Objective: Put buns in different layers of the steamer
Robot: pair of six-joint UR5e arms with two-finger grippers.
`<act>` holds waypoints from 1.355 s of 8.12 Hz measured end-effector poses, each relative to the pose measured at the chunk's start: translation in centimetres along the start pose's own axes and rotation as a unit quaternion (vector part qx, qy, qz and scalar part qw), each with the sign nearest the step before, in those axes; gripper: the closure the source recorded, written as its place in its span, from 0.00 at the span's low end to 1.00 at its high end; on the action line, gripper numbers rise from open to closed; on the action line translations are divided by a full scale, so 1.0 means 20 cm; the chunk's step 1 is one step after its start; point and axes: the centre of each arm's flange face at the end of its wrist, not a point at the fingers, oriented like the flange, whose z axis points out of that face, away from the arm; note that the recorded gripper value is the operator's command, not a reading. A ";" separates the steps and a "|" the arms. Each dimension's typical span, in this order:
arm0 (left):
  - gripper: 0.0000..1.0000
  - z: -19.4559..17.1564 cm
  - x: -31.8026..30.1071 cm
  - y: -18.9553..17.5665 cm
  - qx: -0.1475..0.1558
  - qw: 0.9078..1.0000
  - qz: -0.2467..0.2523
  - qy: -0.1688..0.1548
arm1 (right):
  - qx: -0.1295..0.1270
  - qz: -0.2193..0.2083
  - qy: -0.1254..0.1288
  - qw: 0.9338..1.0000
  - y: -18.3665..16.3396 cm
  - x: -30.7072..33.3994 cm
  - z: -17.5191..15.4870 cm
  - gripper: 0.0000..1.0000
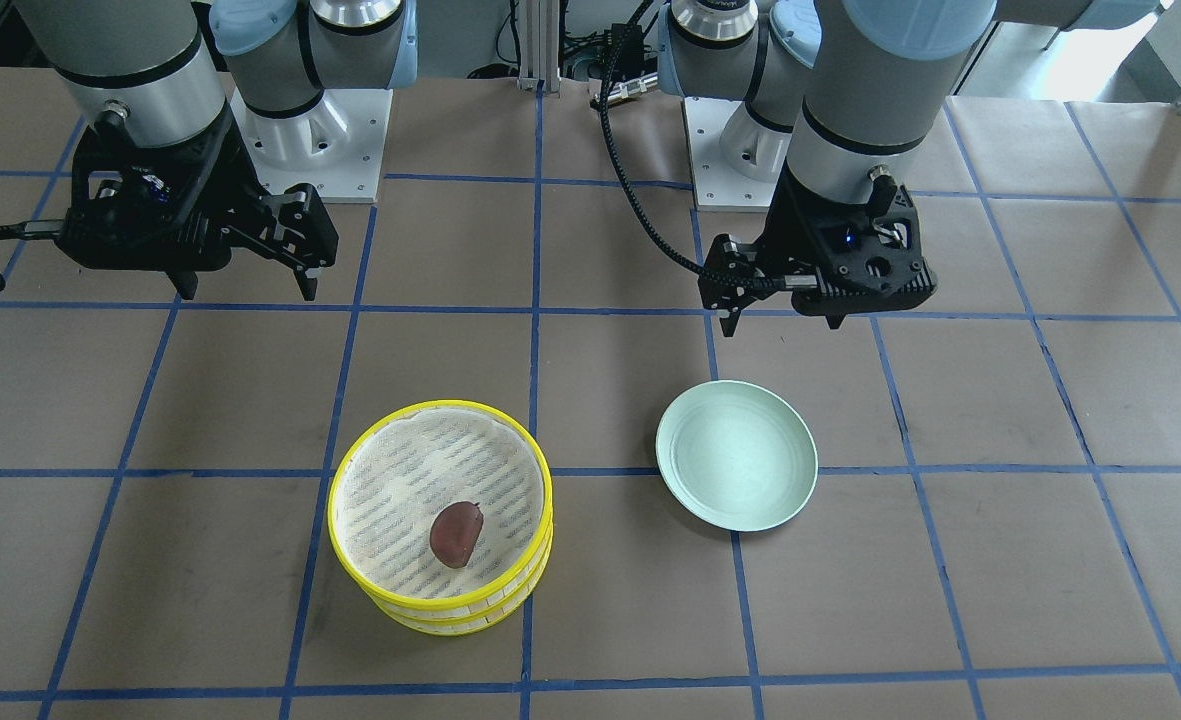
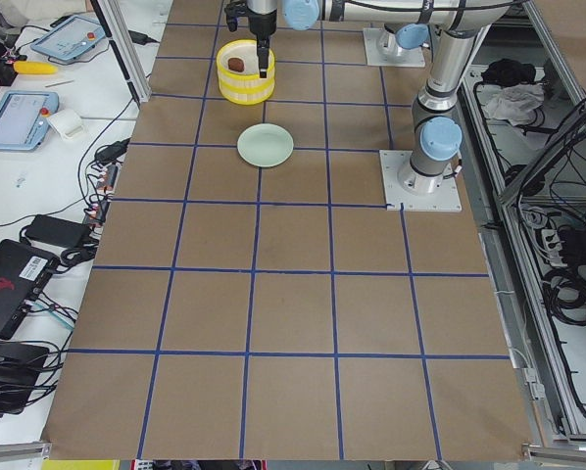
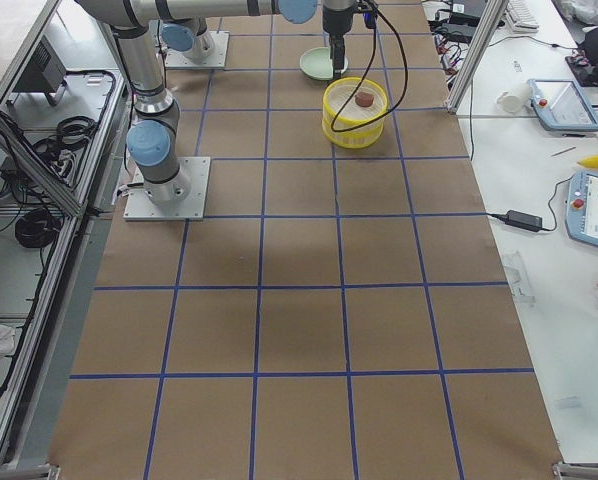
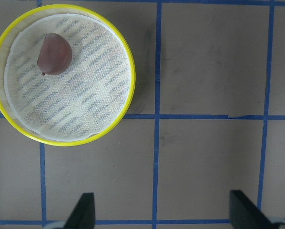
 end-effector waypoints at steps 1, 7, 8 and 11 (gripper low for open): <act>0.00 -0.03 -0.03 0.03 -0.008 1.000 -0.004 -0.003 | 0.000 0.000 0.000 1.000 0.00 0.00 0.00 0.00; 0.00 -0.06 -0.07 0.14 -0.013 1.000 -0.008 -0.005 | 0.000 0.000 -0.002 1.000 -0.01 0.00 0.01 0.00; 0.00 -0.05 -0.07 0.14 -0.013 1.000 -0.008 -0.005 | -0.001 0.000 -0.001 1.000 -0.01 0.00 0.01 0.00; 0.00 -0.04 -0.06 0.15 -0.015 1.000 -0.006 -0.004 | 0.000 -0.001 0.000 1.000 -0.01 0.00 0.01 0.00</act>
